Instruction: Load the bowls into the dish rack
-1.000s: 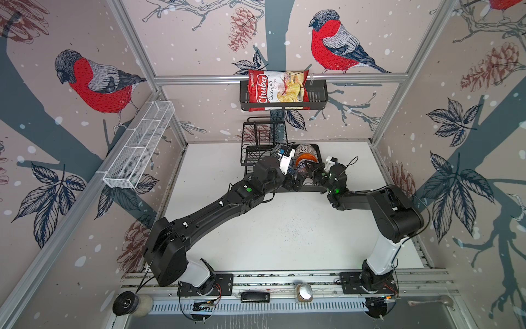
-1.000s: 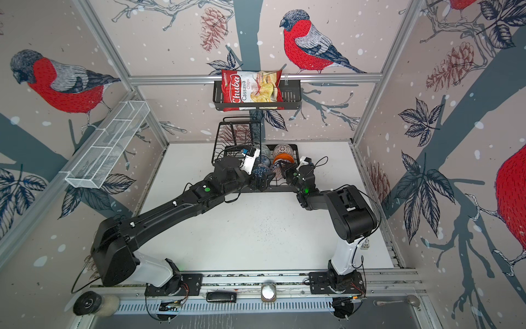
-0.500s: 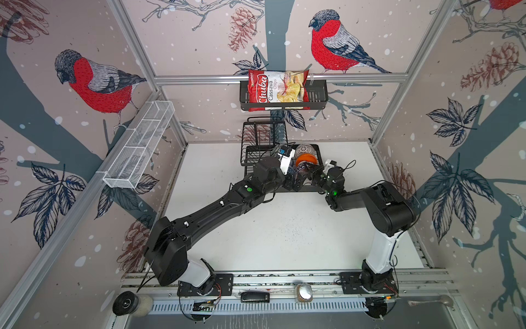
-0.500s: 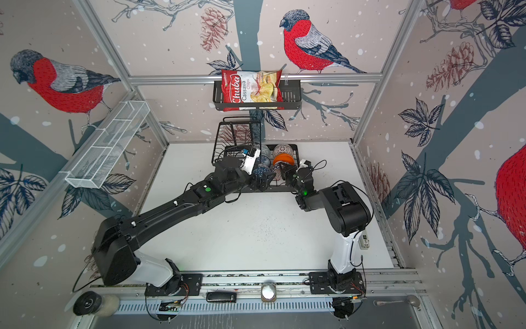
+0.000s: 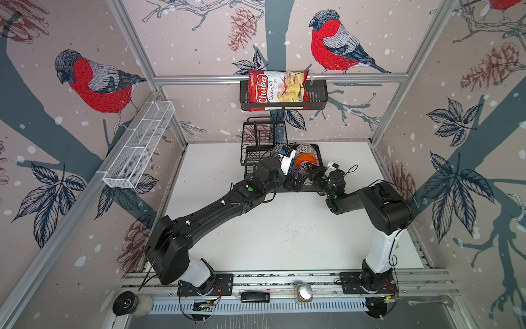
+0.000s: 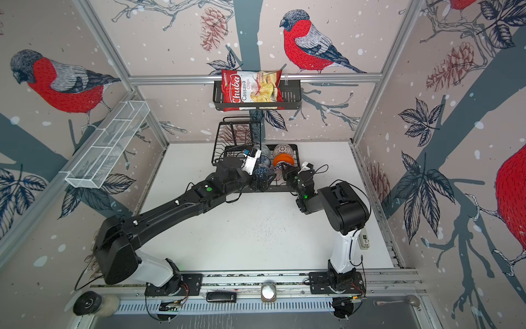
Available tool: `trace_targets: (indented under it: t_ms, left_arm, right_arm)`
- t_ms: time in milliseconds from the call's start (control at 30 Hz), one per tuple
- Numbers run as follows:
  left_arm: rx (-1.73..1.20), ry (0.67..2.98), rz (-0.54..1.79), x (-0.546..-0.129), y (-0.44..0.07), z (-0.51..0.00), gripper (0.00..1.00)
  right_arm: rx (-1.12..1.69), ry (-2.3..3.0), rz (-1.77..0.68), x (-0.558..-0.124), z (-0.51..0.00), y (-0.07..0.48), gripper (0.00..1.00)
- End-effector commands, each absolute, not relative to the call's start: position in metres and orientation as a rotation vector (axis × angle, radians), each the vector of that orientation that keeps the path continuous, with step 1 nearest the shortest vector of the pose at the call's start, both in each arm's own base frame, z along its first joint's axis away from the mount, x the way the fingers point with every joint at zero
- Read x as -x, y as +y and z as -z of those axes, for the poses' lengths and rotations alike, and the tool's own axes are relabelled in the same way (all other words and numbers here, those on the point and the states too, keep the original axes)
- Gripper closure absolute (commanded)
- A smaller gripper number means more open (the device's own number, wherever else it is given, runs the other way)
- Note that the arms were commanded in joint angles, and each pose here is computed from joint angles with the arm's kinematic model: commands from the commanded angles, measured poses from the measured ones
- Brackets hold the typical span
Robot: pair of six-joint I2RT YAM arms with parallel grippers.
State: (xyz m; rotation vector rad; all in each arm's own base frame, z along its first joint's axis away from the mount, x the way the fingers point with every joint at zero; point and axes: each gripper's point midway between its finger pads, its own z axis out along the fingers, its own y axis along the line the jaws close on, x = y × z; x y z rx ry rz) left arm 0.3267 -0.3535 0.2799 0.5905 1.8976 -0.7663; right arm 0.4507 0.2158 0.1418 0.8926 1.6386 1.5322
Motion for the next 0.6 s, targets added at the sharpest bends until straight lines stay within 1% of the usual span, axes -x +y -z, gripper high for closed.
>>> trace_targets:
  t_ms: [0,133,433,567]
  left_arm:
    - [-0.586,1.873,0.790,-0.327,-0.357,-0.288,0.02]
    - [-0.585,1.869,0.792,-0.326,-0.356,-0.290,0.02]
    - [-0.586,1.866,0.794,-0.326,-0.356,-0.291,0.02]
    - [-0.585,1.864,0.795,-0.326,-0.356,-0.292,0.02]
  right_arm:
    - [-1.018,1.656,-1.542,-0.448,-0.122,0.215,1.00]
    - [-1.068,1.645,-1.555,-0.446,-0.115,0.218,1.00]
    - [-1.060,1.519,-1.629,-0.453,-0.129,0.222,1.00]
    - [-1.054,1.501,-1.618,-0.454,-0.132,0.221,1.00]
